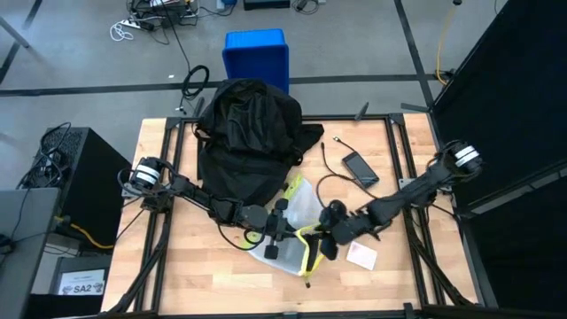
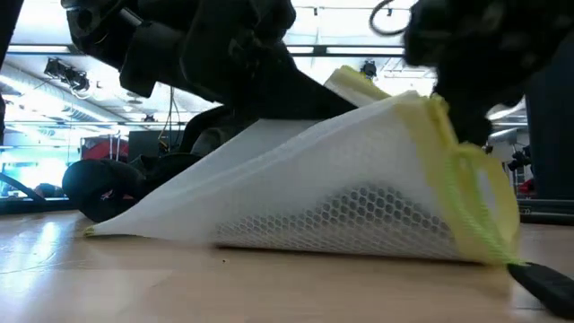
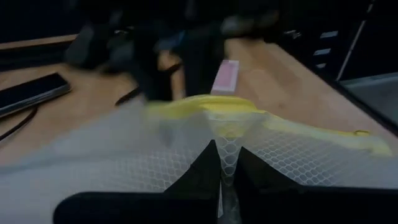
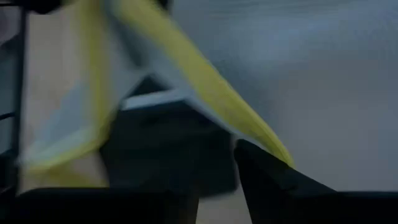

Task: Unpack backpack
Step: Remove the calculator from the yellow zipper pouch

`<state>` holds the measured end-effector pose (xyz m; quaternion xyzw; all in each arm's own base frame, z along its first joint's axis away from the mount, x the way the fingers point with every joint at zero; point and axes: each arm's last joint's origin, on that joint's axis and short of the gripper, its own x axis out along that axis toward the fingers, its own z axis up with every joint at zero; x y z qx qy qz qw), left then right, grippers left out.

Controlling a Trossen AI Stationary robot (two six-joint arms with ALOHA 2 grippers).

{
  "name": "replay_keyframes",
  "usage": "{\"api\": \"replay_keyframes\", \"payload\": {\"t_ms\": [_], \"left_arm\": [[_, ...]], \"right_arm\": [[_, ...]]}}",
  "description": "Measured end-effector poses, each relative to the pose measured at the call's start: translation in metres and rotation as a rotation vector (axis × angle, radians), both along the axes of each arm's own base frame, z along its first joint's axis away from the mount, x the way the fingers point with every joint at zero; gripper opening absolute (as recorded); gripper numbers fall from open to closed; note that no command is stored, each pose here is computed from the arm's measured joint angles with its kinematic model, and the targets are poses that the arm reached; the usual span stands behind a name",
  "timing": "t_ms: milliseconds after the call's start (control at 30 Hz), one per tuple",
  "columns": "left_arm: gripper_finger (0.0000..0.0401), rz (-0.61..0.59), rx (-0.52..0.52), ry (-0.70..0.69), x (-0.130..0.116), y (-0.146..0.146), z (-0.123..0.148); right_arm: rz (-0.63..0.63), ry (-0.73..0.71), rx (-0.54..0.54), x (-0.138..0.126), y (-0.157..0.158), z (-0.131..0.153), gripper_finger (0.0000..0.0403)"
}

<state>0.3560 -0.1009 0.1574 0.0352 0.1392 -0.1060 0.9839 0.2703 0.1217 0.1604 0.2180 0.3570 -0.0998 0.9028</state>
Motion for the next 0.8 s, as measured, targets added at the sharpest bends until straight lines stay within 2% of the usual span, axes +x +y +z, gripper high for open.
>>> {"api": "replay_keyframes", "payload": {"t_ms": [200,300,433,567,667,800], "left_arm": [[0.0000,-0.051,-0.017,-0.021,0.004,-0.008,0.008],[0.0006,-0.056,-0.014,-0.021,0.004,-0.010,0.008],[0.0034,-0.031,0.006,-0.021,0.004,-0.010,0.008],[0.0065,0.041,0.031,-0.008,0.004,-0.008,0.007],[0.0080,0.047,0.035,0.005,0.004,-0.008,0.006],[0.0087,0.048,0.035,0.010,0.004,-0.008,0.005]], "right_arm": [[-0.036,-0.055,0.018,0.027,-0.012,-0.024,0.0047],[-0.012,-0.054,0.018,0.031,-0.014,-0.031,0.0037],[0.007,-0.031,0.029,0.029,-0.013,-0.033,0.0025],[0.086,-0.025,0.121,0.026,-0.007,-0.025,0.0023],[0.169,-0.032,0.189,0.021,0.002,-0.015,0.0027],[0.258,-0.026,0.221,0.011,0.012,-0.002,0.0027]]}}
